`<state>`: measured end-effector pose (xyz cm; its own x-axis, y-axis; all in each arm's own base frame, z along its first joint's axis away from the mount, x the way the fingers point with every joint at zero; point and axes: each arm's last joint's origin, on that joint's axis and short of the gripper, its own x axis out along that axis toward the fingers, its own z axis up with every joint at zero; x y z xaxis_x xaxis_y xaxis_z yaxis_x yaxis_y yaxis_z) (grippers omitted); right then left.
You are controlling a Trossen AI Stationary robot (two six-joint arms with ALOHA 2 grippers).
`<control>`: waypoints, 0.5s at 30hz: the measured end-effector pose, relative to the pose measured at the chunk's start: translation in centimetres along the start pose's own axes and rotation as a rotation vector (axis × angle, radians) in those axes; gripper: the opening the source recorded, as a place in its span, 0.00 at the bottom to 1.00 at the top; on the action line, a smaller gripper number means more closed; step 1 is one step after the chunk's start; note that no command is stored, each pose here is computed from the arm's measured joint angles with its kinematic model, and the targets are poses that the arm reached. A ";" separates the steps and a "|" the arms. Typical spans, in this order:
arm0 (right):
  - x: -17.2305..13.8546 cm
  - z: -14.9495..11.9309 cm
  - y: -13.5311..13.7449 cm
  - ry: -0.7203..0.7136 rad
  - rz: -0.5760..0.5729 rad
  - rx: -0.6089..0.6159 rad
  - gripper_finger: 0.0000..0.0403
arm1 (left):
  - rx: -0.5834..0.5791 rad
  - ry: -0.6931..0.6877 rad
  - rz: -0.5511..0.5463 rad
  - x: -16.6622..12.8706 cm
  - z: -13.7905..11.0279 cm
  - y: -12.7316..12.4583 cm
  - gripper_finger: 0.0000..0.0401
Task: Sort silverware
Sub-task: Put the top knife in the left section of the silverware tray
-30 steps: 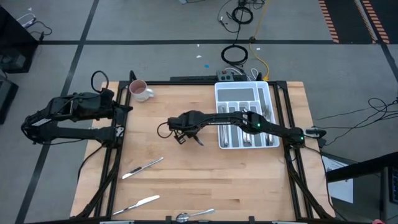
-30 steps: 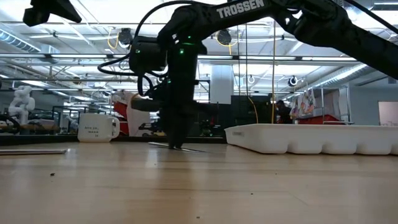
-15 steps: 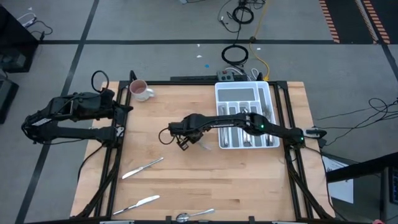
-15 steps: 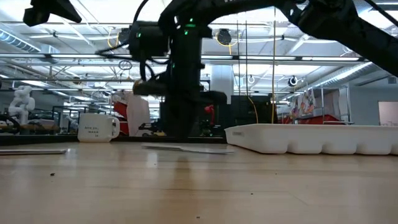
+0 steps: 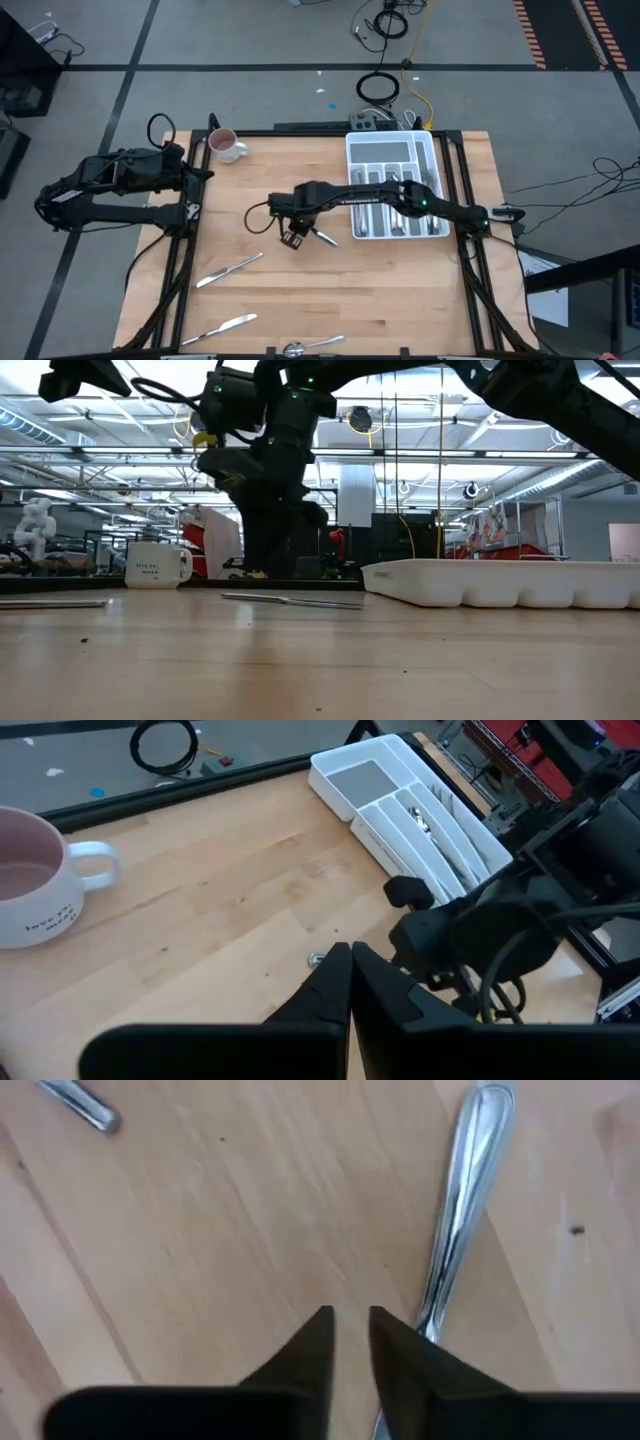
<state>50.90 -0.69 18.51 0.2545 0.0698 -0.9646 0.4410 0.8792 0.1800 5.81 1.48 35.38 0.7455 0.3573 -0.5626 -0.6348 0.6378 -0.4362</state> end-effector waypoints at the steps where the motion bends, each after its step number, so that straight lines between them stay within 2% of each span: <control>1: 0.0 0.0 0.0 -0.002 -0.007 -0.006 0.19 | 0.000 0.000 0.000 0.0 0.0 0.0 0.03; 6: -0.1 -0.1 -1.0 0.042 -0.049 -0.099 0.41 | 0.000 0.000 0.000 0.0 0.0 0.0 0.03; 9: -0.1 -0.2 -1.0 0.025 -0.113 -0.171 0.52 | 0.000 0.000 0.000 0.0 0.0 0.0 0.03; 12: -0.1 -0.2 -0.8 -0.002 -0.157 -0.181 0.59 | 0.000 0.000 0.000 0.0 0.0 0.0 0.03; 15: 0.2 0.1 -0.8 -0.031 -0.158 -0.154 0.62 | -0.001 0.000 0.000 0.0 0.0 0.0 0.03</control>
<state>50.68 -1.45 18.19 0.2199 -0.0874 -0.9716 0.3413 0.9399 -0.0073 5.81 1.48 35.38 0.7455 0.3573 -0.5626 -0.6349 0.6374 -0.4365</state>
